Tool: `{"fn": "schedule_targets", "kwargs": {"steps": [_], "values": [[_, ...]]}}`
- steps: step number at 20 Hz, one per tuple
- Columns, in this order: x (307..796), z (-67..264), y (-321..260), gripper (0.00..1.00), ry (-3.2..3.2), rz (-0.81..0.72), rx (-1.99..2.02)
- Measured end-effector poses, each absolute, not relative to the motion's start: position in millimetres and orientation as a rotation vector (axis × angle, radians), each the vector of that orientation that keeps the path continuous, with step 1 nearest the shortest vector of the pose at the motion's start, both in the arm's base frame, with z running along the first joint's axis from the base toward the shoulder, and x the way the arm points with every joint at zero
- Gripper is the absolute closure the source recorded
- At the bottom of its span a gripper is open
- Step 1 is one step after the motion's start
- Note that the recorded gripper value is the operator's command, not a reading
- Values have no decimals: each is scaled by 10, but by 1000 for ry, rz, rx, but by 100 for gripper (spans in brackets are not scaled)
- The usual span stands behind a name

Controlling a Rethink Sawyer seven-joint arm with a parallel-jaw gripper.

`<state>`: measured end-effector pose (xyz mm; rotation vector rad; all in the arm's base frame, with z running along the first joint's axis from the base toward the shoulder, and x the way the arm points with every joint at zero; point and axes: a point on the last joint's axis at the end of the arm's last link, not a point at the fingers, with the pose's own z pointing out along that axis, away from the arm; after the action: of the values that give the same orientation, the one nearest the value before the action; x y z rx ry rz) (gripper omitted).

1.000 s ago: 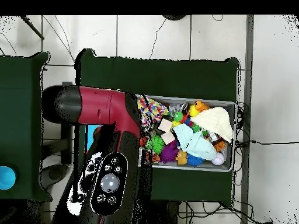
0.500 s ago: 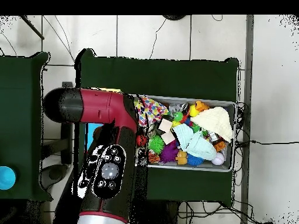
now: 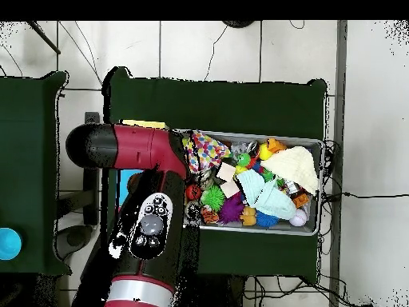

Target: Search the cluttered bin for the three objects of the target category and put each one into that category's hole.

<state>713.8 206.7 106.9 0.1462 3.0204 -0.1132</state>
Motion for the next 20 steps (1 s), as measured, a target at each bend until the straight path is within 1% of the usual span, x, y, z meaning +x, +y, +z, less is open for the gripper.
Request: {"fn": "schedule_targets", "kwargs": {"steps": [10, 20], "values": [[7038, 857, 2167, 100, 3050, -129, 119], [7012, 828, 2218, 100, 3055, -130, 107]]}}
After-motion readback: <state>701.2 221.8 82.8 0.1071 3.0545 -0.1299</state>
